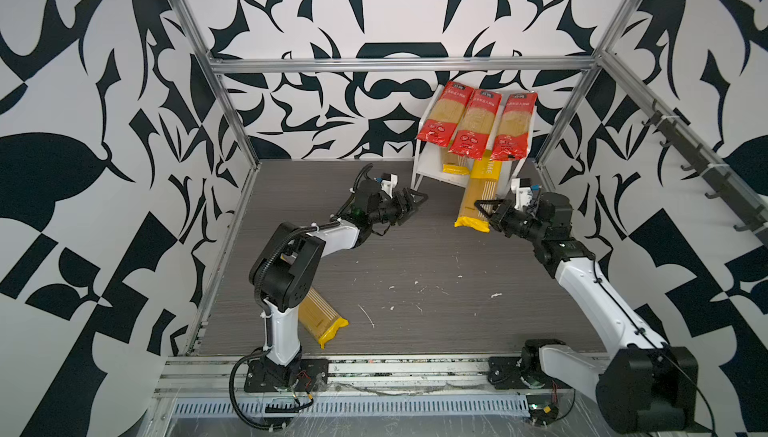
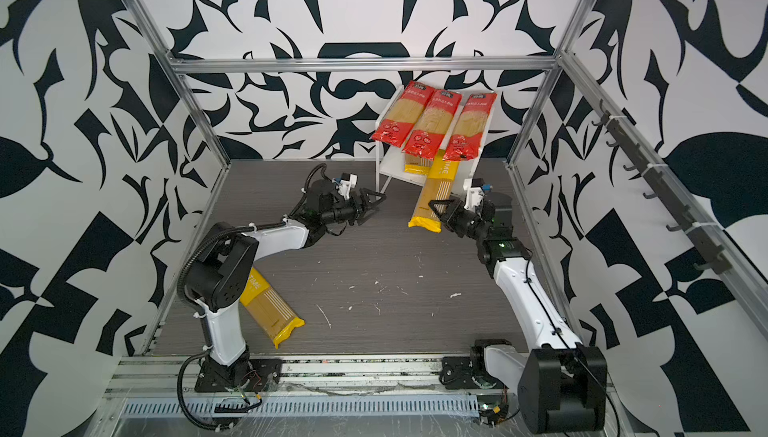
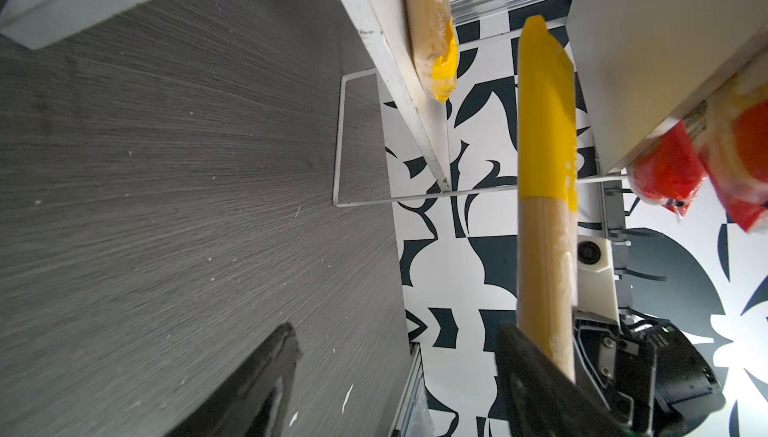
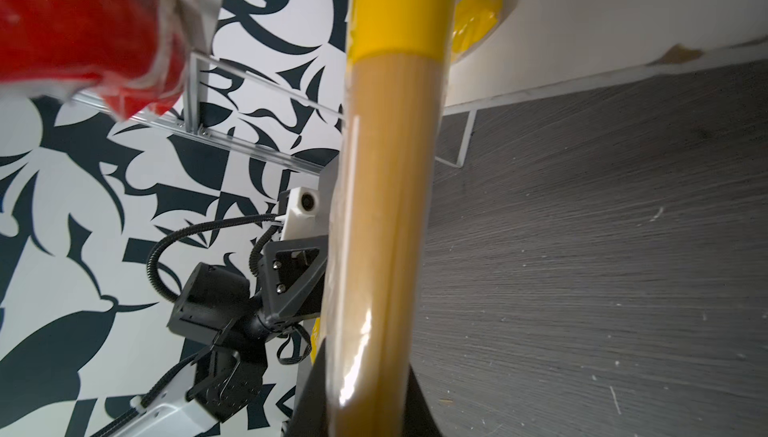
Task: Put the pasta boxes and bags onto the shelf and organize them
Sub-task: 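Lower the bag onto the lower tier with the right gripper while the left follows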
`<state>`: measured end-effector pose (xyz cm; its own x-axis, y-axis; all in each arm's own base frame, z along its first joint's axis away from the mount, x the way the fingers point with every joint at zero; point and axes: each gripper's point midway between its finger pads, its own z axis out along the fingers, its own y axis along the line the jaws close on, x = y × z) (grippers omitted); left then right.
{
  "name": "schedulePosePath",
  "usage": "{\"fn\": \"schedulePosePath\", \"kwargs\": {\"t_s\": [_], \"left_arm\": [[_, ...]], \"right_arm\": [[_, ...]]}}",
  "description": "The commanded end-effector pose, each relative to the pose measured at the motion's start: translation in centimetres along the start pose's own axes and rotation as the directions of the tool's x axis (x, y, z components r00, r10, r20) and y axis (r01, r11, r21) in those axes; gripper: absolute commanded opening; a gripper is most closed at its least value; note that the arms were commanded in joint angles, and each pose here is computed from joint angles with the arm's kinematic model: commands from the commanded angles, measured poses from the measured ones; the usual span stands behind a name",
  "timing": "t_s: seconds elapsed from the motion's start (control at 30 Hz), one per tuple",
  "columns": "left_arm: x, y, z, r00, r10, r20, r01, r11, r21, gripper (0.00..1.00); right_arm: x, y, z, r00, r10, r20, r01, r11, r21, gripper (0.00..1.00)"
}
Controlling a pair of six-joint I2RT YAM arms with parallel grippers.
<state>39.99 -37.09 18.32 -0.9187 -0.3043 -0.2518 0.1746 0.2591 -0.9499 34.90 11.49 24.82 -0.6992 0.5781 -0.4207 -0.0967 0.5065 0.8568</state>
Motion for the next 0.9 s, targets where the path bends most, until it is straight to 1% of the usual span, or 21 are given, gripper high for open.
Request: {"fn": "schedulePosePath", "kwargs": {"t_s": [0.0,0.07,0.13,0.23,0.4,0.47,0.6,0.77,0.87], "left_arm": [[-0.6,-0.4,0.8,1.000,0.011,0.006,-0.012,1.000,0.018,0.79],[-0.7,-0.2,1.0,1.000,0.011,0.007,-0.011,1.000,0.015,0.79],[-0.9,0.0,1.2,1.000,0.010,0.009,-0.010,1.000,0.011,0.80],[-1.2,0.1,1.6,1.000,0.010,0.013,-0.011,1.000,0.012,0.81],[-2.3,0.1,2.0,1.000,0.003,0.030,-0.003,1.000,0.017,0.81],[-2.8,0.2,2.1,0.999,-0.001,0.040,0.000,1.000,0.020,0.82],[-3.6,0.1,2.5,0.999,-0.007,0.054,0.006,1.000,0.023,0.82],[-4.7,0.6,2.7,0.996,-0.020,0.088,0.020,1.000,0.004,0.82],[-5.3,1.0,3.0,0.993,-0.040,0.110,0.040,0.999,-0.005,0.81]], "right_arm": [[-4.3,5.9,-0.9,0.965,-0.213,0.152,0.231,0.966,-0.114,0.00],[-5.1,4.9,-0.4,0.967,-0.193,0.166,0.207,0.976,-0.072,0.00],[-5.6,4.1,0.2,0.973,-0.156,0.171,0.168,0.984,-0.057,0.00],[-5.6,3.7,1.3,0.986,-0.097,0.138,0.109,0.991,-0.081,0.00],[-3.7,4.6,2.7,0.999,-0.047,0.010,0.048,0.983,-0.177,0.00],[-2.8,5.3,3.1,0.997,-0.058,-0.042,0.048,0.977,-0.210,0.00],[-1.9,5.5,3.9,0.991,-0.084,-0.100,0.059,0.970,-0.235,0.00],[0.3,6.3,6.1,0.974,-0.142,-0.176,0.093,0.960,-0.262,0.00],[-0.3,6.2,6.3,0.978,-0.143,-0.151,0.103,0.963,-0.249,0.00]]}}
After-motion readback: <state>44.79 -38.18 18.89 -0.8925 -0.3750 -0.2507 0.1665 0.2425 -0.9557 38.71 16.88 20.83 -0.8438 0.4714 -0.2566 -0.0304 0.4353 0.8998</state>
